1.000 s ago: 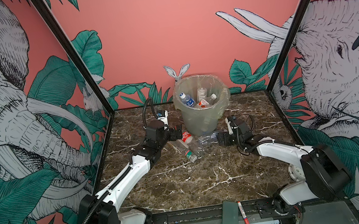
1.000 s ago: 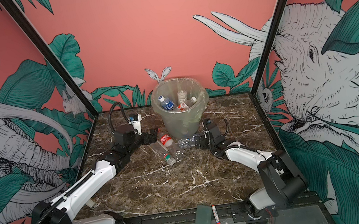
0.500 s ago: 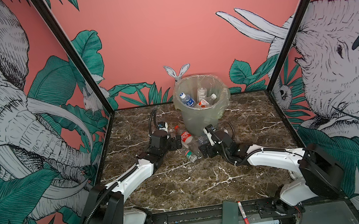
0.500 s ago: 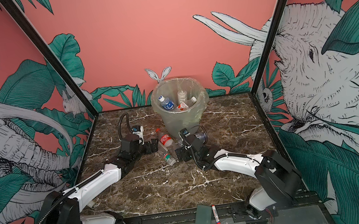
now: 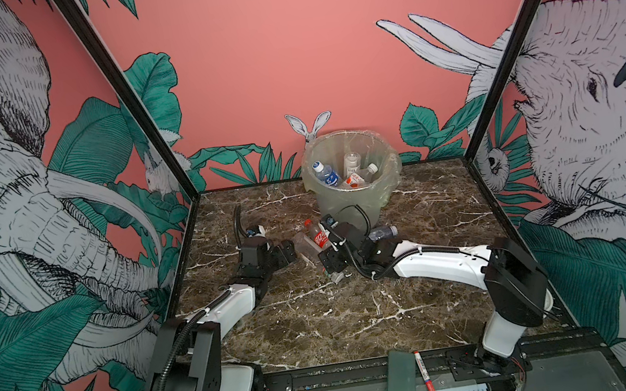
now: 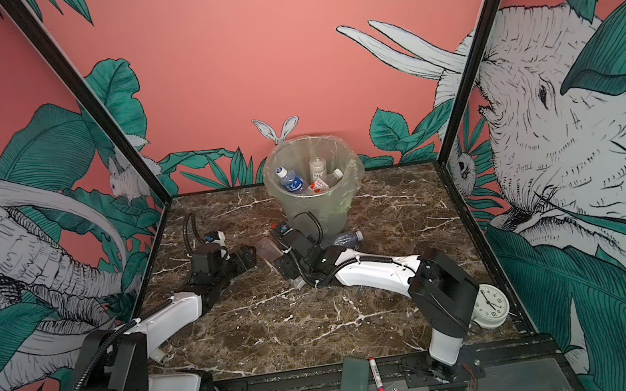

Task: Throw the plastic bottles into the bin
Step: 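Lower the left gripper to the pile while the right gripper reaches for the sunflower bottle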

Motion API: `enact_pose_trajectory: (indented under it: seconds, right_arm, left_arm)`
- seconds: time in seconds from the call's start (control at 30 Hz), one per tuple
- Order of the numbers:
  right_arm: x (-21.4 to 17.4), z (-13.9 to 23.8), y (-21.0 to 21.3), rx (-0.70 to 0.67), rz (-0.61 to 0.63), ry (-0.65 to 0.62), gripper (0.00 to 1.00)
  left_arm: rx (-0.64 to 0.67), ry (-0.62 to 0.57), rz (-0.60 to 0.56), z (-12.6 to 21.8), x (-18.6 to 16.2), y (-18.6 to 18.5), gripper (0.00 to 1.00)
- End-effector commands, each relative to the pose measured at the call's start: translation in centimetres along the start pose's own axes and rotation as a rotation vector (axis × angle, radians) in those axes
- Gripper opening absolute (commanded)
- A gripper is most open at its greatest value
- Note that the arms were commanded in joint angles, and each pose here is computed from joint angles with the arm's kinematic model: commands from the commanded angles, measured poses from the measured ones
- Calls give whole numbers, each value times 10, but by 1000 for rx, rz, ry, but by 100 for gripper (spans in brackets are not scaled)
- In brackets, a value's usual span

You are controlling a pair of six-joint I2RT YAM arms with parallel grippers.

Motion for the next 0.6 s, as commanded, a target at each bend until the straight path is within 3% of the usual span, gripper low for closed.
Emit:
enact_pose_trajectory:
  seconds: [0.0, 0.23, 0.57]
  right_arm:
    - [2, -7, 10, -1, 52, 35, 89]
    - [17, -32, 24, 5, 80, 67, 84]
    - [26, -59, 37, 22, 114, 118, 83]
  left_arm:
    - [-15, -35, 70, 6, 5, 6, 96]
    - [-32, -62, 198, 4, 1, 30, 95]
    - [-90, -21, 196, -4, 1, 22, 95]
Point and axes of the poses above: each gripper's point midway between its finger pads, its own z axis back along the fingers, its own y axis along the line the jaws close on, x = y × z, the point moved 3 cm from there along z, back along the fingers, and after that the axes turned 4 degrees about z, right-handed, at the moved point
